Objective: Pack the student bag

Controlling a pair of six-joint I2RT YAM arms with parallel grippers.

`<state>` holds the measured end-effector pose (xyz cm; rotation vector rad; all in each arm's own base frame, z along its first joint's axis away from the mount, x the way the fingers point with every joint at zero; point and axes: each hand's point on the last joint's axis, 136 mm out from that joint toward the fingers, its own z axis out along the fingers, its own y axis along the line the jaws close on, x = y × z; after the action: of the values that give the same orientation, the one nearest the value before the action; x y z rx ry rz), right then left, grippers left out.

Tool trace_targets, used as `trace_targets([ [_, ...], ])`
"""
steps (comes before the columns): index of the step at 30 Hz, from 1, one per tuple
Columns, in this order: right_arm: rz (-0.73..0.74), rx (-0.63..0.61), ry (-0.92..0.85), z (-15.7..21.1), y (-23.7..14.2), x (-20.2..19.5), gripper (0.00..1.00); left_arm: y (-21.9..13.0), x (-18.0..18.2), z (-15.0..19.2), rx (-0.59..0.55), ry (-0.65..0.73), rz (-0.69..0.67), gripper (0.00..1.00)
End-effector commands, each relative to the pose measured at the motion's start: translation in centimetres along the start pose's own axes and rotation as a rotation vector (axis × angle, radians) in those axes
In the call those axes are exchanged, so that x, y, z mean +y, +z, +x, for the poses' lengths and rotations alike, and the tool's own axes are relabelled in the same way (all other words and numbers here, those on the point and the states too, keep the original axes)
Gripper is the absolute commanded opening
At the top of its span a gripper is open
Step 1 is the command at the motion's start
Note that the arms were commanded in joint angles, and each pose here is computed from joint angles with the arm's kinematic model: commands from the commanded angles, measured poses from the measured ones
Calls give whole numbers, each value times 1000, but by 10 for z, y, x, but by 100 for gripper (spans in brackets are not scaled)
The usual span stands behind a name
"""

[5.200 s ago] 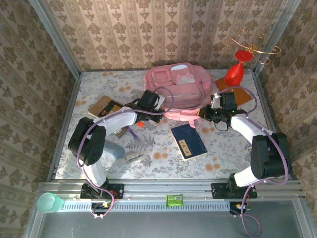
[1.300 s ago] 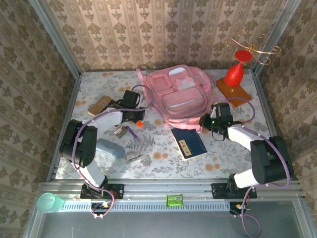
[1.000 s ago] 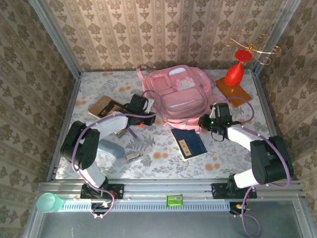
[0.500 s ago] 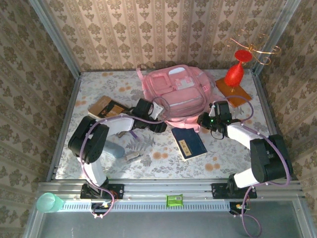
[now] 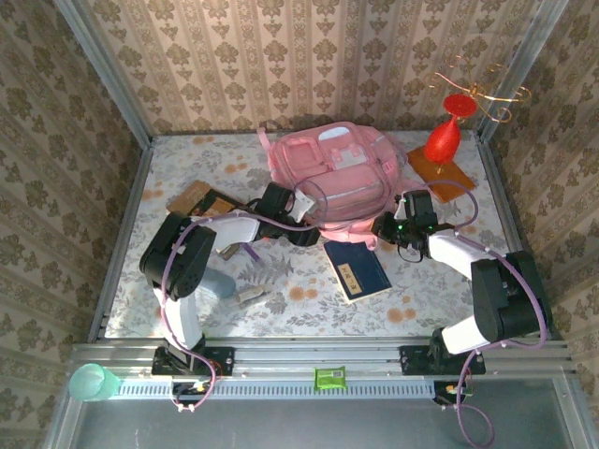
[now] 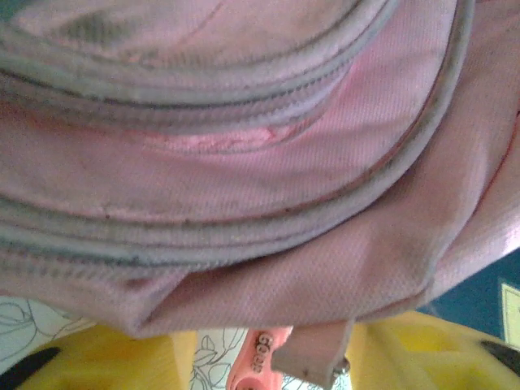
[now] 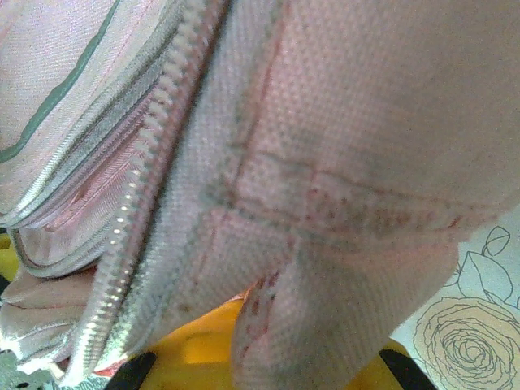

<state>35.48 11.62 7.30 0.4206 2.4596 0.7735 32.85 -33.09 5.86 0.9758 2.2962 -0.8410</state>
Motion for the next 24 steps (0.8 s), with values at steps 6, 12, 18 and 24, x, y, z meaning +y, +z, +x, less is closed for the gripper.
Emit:
trace_targets([
  [6,-52,-27,-14,-13,-5,14,0,7,-5,-2,8,24,41,26],
  [12,-56,-29,-7,-13,-3,14,0,9,-5,7,23,16,46,17],
  [18,-32,-52,16,-15,-5,7,0,-3,-10,5,-10,26,45,5],
  [24,-36,-123,71,-14,-5,7,0,-22,-35,2,-76,77,97,0],
])
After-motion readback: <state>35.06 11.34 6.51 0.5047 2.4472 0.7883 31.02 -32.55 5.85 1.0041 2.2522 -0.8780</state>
